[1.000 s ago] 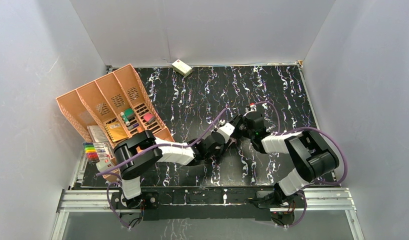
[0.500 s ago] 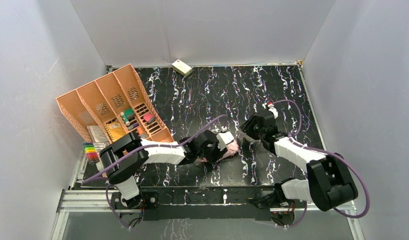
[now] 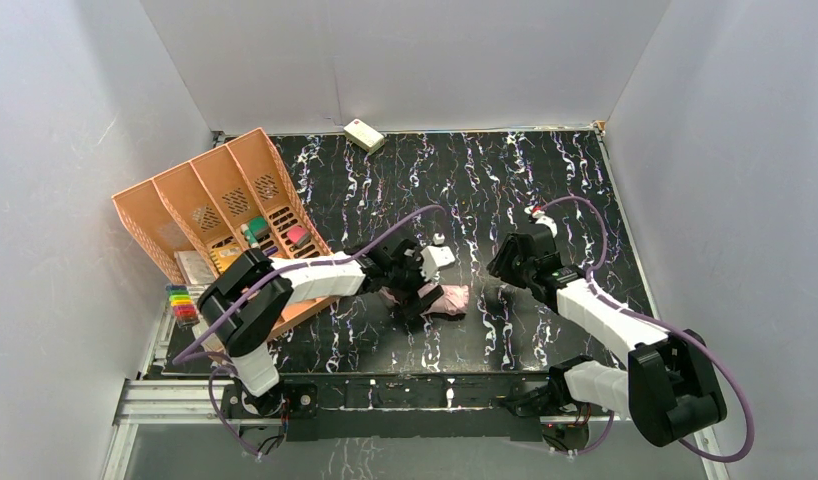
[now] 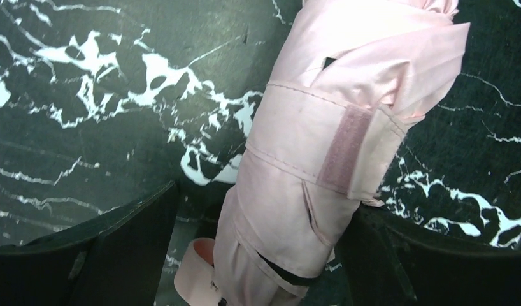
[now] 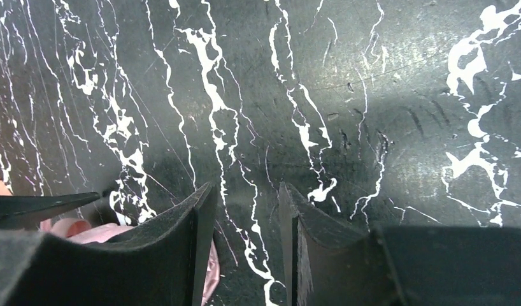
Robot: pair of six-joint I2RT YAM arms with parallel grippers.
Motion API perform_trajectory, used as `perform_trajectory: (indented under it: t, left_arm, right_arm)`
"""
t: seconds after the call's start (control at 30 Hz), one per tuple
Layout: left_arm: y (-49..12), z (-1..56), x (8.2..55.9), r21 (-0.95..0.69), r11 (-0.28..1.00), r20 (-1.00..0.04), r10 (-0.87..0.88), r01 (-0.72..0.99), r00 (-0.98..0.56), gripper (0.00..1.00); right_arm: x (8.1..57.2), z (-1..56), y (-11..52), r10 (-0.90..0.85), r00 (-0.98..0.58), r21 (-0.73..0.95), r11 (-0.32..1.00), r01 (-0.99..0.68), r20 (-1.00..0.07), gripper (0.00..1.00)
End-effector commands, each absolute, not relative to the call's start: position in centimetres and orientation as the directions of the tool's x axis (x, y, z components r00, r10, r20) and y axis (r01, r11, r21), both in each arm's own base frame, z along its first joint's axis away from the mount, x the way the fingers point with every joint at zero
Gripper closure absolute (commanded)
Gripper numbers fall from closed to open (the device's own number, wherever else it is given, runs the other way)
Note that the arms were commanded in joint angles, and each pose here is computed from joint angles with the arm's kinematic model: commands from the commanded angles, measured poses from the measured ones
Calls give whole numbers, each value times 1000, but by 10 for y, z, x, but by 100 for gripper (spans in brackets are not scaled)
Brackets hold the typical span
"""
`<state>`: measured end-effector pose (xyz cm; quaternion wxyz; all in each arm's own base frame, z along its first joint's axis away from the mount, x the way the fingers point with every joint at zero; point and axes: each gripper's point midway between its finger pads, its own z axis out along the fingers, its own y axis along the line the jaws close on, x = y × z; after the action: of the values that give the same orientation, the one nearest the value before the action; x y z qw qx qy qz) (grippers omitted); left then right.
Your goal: Put away the umbrella
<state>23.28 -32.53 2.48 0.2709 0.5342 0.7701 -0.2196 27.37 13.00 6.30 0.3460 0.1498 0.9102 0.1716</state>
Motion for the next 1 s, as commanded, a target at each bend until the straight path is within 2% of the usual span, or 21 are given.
perform_trajectory:
  t: [0.0, 0.33, 0.47, 0.57, 0.67, 0.83, 0.97]
  left_arm:
    - [-306, 51, 229, -65, 371, -651, 688, 926, -321, 13]
    - [-281, 86, 224, -110, 514, -712, 556, 851, -428, 14]
    - [-268, 87, 226, -136, 620, -711, 482, 772, -512, 18]
    - [-244, 75, 237, -103, 774, -681, 403, 624, -612, 26]
    - [-226, 70, 240, -85, 860, -659, 331, 504, -676, 38]
    - [-218, 71, 242, -118, 910, -679, 218, 398, -701, 52]
    - [-215, 66, 245, -102, 922, -674, 213, 374, -708, 76]
  right_arm:
    - [285, 91, 131, 343, -684, 403, 912, 78, -644, 51]
    - [281, 92, 133, 288, -709, 380, 924, 30, -644, 50]
    - [276, 89, 134, 269, -728, 373, 928, 20, -631, 50]
    - [272, 81, 129, 258, -747, 345, 938, 41, -613, 51]
    - [266, 73, 127, 221, -778, 312, 950, 34, -588, 53]
    - [258, 69, 128, 185, -810, 297, 955, 14, -556, 61]
    - [251, 65, 129, 151, -838, 276, 961, 1, -525, 69]
